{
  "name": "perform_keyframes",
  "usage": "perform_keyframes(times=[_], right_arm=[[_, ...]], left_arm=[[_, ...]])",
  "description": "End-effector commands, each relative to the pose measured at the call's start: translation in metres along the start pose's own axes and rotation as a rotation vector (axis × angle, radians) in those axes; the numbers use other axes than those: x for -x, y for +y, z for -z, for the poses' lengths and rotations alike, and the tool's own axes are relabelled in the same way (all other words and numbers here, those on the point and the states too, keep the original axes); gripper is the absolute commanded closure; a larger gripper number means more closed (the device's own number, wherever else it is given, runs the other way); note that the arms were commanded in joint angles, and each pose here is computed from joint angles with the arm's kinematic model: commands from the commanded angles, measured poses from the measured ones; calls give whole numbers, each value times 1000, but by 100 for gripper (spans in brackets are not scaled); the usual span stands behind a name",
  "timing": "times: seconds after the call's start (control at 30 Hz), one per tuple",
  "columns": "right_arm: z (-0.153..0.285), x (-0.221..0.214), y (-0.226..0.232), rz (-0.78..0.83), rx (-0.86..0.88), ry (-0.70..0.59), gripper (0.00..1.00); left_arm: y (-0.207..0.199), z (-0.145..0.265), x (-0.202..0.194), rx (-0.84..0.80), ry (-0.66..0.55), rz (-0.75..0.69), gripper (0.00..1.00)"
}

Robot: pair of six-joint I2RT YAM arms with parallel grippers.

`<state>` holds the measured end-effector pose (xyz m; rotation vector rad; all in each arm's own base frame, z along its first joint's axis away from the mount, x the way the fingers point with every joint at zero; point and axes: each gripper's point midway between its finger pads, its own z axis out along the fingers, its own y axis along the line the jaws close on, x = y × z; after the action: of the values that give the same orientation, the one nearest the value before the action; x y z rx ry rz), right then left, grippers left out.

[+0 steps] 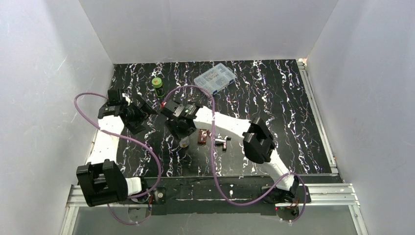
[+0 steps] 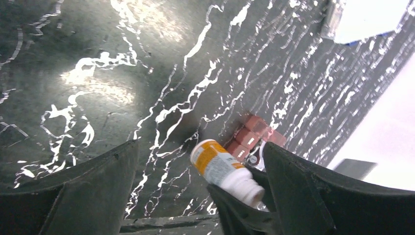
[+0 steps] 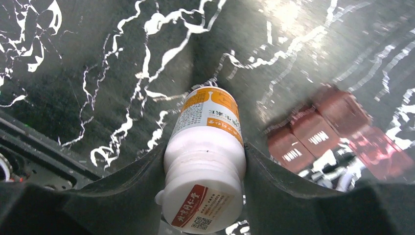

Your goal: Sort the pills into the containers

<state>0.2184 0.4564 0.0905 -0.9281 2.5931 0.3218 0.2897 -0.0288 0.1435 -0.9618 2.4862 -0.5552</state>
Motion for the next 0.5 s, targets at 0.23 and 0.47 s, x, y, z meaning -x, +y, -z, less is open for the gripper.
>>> perform_keyframes(times=[0.23,0.47], right_arm=[[150,9,-108,-301,8,-174,89],[202,-22,-149,-387,-14,-199,89]], left_arm=[[-104,30,-46,-572,-93,-393,2],[-152,55,-116,-807,-247,-898,2]])
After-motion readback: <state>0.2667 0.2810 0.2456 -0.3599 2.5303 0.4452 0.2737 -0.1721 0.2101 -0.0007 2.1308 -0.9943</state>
